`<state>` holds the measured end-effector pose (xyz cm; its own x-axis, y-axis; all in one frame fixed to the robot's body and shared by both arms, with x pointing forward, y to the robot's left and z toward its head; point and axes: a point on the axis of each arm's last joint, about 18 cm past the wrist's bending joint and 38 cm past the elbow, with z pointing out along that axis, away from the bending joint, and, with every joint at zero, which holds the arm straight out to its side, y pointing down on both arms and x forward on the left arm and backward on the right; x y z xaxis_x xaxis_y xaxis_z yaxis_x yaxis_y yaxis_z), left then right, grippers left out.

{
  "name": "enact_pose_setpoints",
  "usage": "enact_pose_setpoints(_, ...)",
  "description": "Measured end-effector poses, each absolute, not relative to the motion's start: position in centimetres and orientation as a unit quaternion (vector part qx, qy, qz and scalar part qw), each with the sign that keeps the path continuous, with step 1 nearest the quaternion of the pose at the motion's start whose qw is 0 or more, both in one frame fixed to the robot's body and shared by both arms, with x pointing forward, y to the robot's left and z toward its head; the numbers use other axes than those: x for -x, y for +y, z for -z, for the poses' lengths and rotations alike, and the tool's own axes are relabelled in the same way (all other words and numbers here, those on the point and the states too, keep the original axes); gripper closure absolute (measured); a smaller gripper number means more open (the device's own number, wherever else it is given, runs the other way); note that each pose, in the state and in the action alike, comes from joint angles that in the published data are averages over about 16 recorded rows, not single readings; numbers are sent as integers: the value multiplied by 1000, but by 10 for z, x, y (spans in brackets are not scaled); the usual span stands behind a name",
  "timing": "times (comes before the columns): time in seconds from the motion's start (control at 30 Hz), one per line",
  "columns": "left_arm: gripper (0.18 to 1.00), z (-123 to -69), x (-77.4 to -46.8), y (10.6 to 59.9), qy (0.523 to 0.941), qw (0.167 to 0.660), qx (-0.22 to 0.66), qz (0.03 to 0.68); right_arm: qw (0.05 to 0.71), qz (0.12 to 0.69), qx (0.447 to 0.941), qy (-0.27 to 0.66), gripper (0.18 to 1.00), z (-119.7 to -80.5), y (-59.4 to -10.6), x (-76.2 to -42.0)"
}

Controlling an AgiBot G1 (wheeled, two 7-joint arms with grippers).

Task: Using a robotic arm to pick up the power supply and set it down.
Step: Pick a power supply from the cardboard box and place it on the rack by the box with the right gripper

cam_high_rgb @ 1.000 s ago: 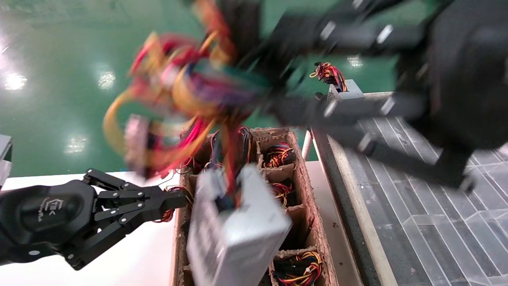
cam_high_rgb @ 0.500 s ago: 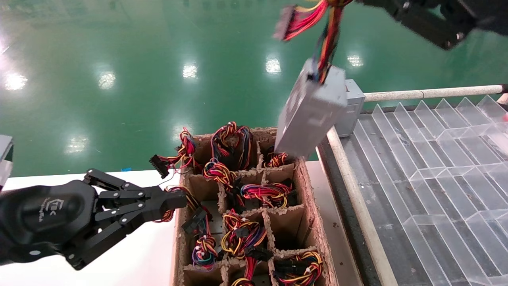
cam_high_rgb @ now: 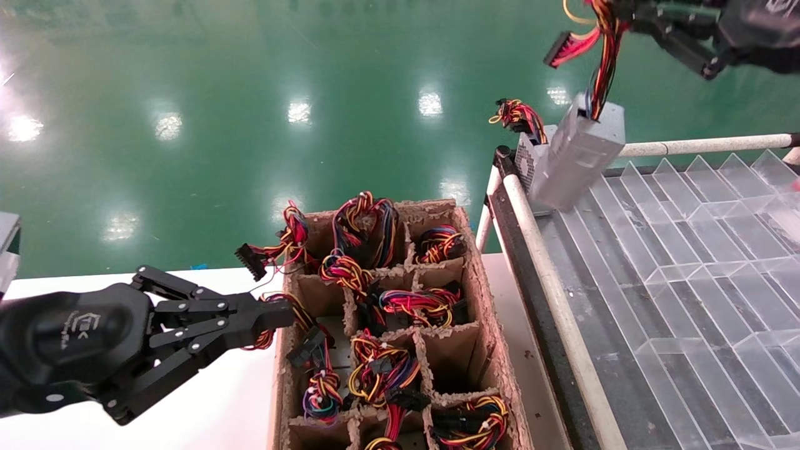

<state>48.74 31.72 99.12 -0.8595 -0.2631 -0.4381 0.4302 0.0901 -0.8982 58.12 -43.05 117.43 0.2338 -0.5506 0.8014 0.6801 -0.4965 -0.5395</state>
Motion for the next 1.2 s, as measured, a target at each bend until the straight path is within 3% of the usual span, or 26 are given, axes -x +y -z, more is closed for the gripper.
enact_pose_setpoints(0.5, 993, -991, -487, 317, 692, 258, -60, 672, 474, 620, 624, 19, 899, -1142, -447, -616)
enact_pose_setpoints(1.2, 993, -991, -487, 317, 692, 258, -60, 672, 442, 650, 618, 10, 914, -1158, -441, -626)
